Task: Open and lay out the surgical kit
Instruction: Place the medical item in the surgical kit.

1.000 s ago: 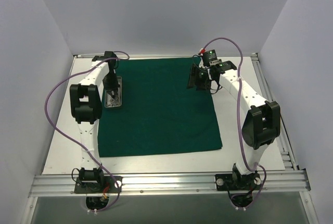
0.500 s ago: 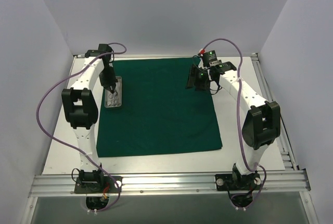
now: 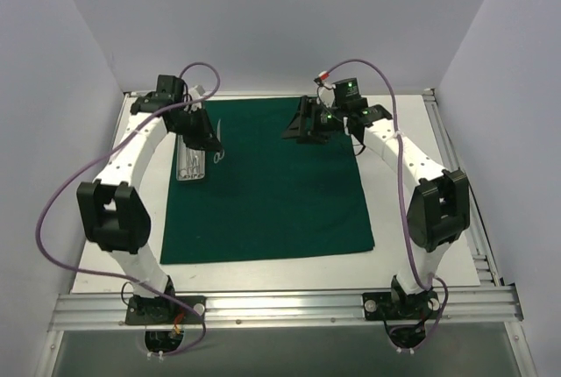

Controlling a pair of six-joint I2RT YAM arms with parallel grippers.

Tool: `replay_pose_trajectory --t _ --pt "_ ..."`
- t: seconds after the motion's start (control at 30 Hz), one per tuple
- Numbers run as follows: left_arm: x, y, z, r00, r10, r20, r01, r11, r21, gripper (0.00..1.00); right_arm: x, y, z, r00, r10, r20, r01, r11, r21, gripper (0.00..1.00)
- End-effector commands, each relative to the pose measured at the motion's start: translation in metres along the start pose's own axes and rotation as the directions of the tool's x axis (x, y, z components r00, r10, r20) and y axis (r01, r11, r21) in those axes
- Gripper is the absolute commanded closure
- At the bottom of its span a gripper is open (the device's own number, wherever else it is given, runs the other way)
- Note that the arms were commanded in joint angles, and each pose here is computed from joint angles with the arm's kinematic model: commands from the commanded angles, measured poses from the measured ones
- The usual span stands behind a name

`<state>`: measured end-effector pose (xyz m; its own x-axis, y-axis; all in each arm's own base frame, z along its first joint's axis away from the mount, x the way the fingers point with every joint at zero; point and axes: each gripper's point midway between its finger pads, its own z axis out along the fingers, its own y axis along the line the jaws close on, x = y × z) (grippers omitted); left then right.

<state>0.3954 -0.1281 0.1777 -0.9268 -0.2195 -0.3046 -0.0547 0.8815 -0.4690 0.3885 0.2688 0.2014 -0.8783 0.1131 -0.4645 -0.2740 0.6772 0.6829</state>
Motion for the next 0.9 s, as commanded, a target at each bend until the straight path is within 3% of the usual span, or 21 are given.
replay_pose_trajectory --t 0.0,0.17,0.43,0.67,0.87 --pt "0.002 -0.084 -0.040 0.988 0.061 0.139 -0.102 0.944 0.314 0.98 -0.005 0.067 -0.003 0.998 -0.059 0.020 0.062 0.966 -0.251 0.38" --pt "0.030 -0.132 -0.057 0.984 0.050 0.172 -0.131 0.859 0.495 0.98 0.002 0.109 0.002 0.996 -0.060 0.061 0.079 0.918 -0.389 0.39" --pt "0.052 -0.178 -0.074 0.986 0.049 0.158 -0.137 0.775 0.616 0.98 -0.005 0.142 -0.026 0.980 0.002 0.200 0.100 0.861 -0.498 0.39" --pt "0.061 -0.184 -0.074 0.989 0.053 0.135 -0.128 0.760 0.637 0.98 -0.006 0.149 -0.046 0.967 0.014 0.254 0.125 0.844 -0.522 0.43" --pt "0.066 -0.187 -0.080 0.989 0.074 0.132 -0.143 0.735 0.663 0.98 -0.003 0.150 -0.041 0.978 0.025 0.209 0.099 0.823 -0.560 0.50"
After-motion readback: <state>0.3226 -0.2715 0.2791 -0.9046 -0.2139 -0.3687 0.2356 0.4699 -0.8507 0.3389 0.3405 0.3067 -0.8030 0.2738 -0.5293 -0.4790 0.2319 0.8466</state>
